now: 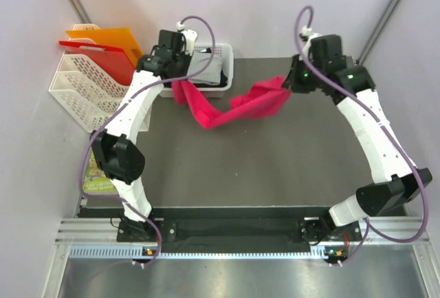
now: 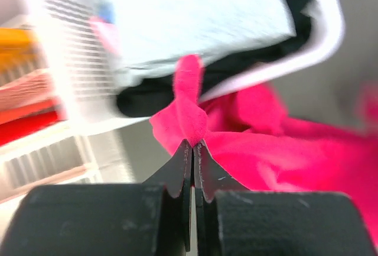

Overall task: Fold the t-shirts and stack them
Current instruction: Flatten out the tshirt

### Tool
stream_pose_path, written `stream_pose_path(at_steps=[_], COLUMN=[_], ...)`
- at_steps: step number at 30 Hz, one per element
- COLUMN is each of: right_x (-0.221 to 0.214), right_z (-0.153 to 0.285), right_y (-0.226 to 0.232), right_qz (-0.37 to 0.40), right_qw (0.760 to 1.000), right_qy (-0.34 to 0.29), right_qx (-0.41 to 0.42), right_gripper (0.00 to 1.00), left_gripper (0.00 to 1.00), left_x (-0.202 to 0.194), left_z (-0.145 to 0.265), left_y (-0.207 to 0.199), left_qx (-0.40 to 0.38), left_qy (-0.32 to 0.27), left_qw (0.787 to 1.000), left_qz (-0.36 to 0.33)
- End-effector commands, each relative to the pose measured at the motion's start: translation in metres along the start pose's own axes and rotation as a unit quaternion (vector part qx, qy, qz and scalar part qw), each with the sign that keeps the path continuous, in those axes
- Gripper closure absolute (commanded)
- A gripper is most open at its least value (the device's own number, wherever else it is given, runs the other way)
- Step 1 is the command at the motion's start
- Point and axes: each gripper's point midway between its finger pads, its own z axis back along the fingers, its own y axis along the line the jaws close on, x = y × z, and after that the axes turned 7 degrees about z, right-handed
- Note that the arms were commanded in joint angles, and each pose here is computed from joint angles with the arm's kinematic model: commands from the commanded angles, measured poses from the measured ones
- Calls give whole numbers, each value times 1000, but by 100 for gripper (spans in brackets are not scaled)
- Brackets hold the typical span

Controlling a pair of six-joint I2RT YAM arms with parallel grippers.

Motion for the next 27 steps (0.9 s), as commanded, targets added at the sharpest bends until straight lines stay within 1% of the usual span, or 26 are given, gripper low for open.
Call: stream_pose_path(at_steps=[1,2,3,5,7,8,9,10,11,12,13,14,15,16,17,18,19,20,21,22,23,24,25,26,27], right_x=[29,38,40,55,54,47,40,31,4,-6,-17,-52,-62,-79,-110,-124,-138,-162,-176,-188,-208,-221,-230,-242,-250], right_z=[22,22,11,7,-3,-7,-5,-4,-12,-1,-1,-10,0,2,0,12,16,18,30,35,40,50,54,59,64], right_y=[-46,-53,-63,-67,-68,-68,-67,-66,-71,-70,-70,-75,-73,-73,-74,-66,-60,-48,-36,-24,-8,5,13,21,23], right_qz=[-35,-39,-48,-50,-51,-50,-51,-49,-52,-51,-49,-54,-53,-53,-54,-54,-60,-55,-55,-62,-47,-48,-55,-44,-44], right_qw=[997,996,996,995,996,996,997,997,996,996,996,994,994,993,989,989,987,984,982,978,973,967,962,956,951], right_qy=[-36,-44,-38,-51,-40,-28,-21,-11,21,19,24,64,60,77,113,122,137,168,181,197,224,247,264,285,301], right_qx=[-59,-63,-68,-69,-66,-63,-62,-62,-68,-70,-69,-75,-75,-74,-76,-64,-55,-39,-20,-8,13,36,44,53,54], right_gripper=[100,100,100,100,100,100,100,100,100,100,100,100,100,100,100,100,99,87,83,80,71,65,59,47,40], left_gripper=[100,100,100,100,100,100,100,100,100,100,100,100,100,100,100,100,100,100,100,100,100,100,100,100,100], left_x=[25,28,31,33,33,30,21,15,13,-7,-13,-19,-43,-58,-68,-93,-115,-125,-151,-164,-176,-199,-207,-212,-226], left_z=[50,53,53,52,51,52,50,50,57,51,51,58,52,54,64,64,73,85,88,94,108,113,119,127,133], left_y=[39,43,47,57,64,64,62,58,53,51,49,47,43,38,32,18,13,4,-5,-7,-9,-14,-15,-16,-16], left_qx=[77,85,92,108,113,111,103,93,80,74,71,64,54,40,23,-17,-35,-63,-89,-98,-107,-124,-132,-138,-142], left_qy=[-35,-40,-47,-49,-45,-41,-26,-18,-21,2,3,1,29,47,55,85,121,127,156,168,178,206,215,217,238], left_qw=[996,995,994,992,992,992,993,994,996,996,996,997,997,997,997,995,991,989,983,980,977,969,965,964,958], left_qz=[-31,-36,-37,-42,-44,-44,-46,-47,-46,-47,-47,-45,-48,-48,-47,-47,-47,-48,-48,-53,-58,-61,-68,-70,-70])
